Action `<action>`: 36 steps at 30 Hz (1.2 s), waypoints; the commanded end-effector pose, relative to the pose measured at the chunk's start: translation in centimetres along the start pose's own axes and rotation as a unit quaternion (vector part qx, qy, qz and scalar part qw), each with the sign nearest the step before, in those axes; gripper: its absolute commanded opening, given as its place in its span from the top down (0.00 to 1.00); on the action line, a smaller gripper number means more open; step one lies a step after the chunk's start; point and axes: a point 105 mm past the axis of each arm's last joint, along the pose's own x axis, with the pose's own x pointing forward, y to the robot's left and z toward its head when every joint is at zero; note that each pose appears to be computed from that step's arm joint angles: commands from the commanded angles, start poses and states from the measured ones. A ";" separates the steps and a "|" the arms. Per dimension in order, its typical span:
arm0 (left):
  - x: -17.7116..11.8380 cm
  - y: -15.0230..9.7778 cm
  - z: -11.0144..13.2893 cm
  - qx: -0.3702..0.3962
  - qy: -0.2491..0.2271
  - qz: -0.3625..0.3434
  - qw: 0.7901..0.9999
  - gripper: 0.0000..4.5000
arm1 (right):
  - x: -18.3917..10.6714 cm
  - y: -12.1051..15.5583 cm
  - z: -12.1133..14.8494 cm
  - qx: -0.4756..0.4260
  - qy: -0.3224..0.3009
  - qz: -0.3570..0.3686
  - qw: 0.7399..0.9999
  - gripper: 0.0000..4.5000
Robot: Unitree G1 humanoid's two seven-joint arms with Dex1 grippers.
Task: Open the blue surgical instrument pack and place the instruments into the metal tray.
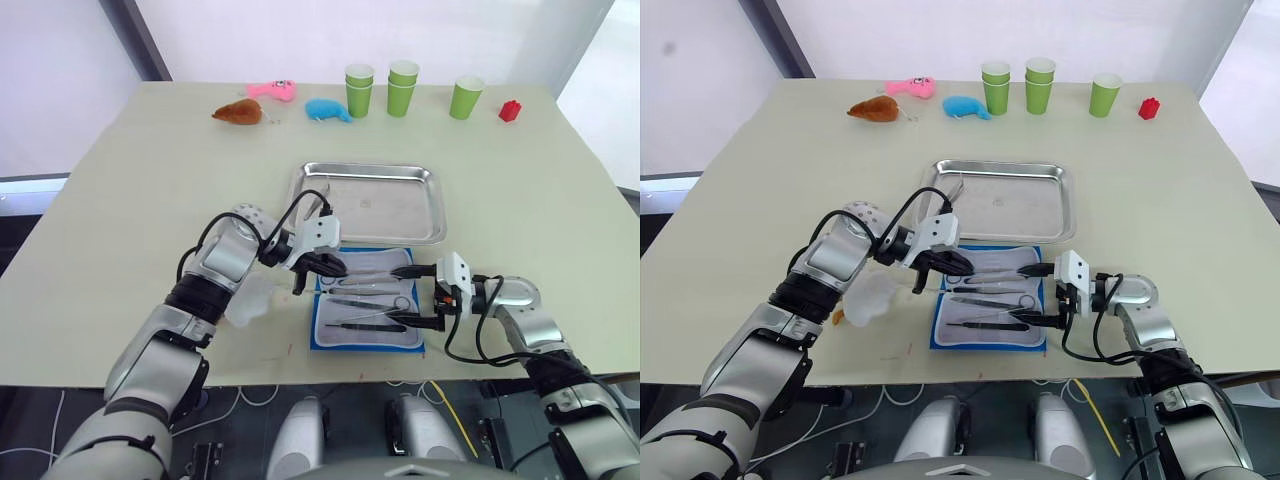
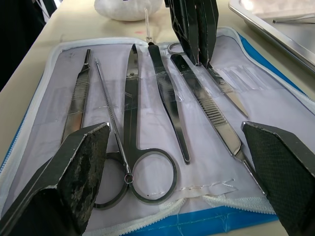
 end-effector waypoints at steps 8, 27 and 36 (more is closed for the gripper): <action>0.1 0.3 0.6 0.003 0.015 -0.023 1.000 1.00 | 0.1 1.9 -3.6 0.066 0.045 0.018 0.997 0.00; 0.1 1.3 4.1 0.034 0.012 -0.073 0.997 1.00 | 0.4 2.0 -3.7 0.067 0.044 0.016 0.997 0.00; -0.5 1.9 4.3 0.035 0.045 -0.059 0.997 1.00 | 0.4 1.9 -3.7 0.066 0.046 0.018 0.997 0.00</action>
